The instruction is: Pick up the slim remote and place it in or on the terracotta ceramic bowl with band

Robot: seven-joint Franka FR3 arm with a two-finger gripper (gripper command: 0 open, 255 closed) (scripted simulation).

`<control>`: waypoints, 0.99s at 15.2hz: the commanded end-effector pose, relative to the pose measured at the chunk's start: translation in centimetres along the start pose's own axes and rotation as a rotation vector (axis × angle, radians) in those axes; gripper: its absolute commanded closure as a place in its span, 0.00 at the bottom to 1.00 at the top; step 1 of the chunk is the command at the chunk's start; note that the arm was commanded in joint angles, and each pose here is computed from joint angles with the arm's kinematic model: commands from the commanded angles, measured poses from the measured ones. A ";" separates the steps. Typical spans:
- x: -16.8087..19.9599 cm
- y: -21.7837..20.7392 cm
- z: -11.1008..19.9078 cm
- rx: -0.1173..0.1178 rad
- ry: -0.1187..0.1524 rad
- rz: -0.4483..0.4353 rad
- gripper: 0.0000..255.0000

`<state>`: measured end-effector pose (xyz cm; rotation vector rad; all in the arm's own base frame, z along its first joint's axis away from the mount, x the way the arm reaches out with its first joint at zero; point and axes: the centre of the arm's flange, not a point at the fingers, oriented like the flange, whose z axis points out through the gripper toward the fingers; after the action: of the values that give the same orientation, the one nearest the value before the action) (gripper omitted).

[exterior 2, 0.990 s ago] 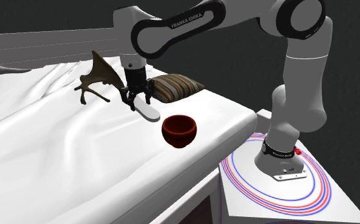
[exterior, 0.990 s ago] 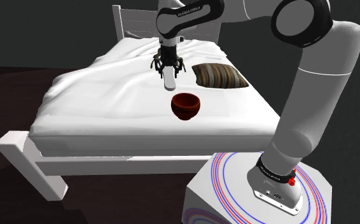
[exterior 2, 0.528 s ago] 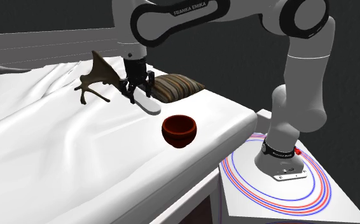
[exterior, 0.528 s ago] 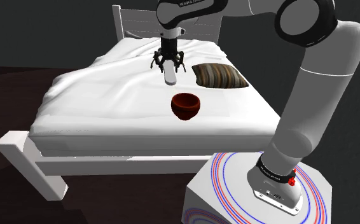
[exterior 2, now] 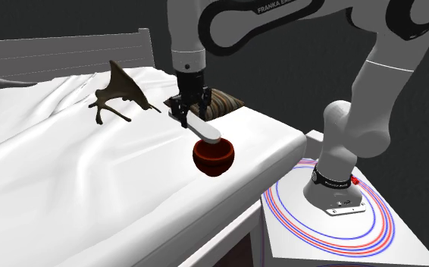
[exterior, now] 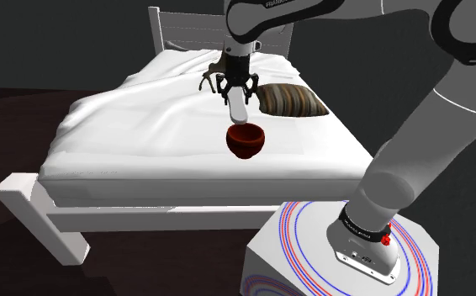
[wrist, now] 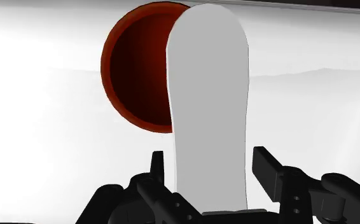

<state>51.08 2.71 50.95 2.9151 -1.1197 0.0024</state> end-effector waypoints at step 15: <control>-6.4 2.7 5.5 0.000 0.000 0.001 1.00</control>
<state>44.67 4.90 45.97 2.9142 -1.1203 0.0007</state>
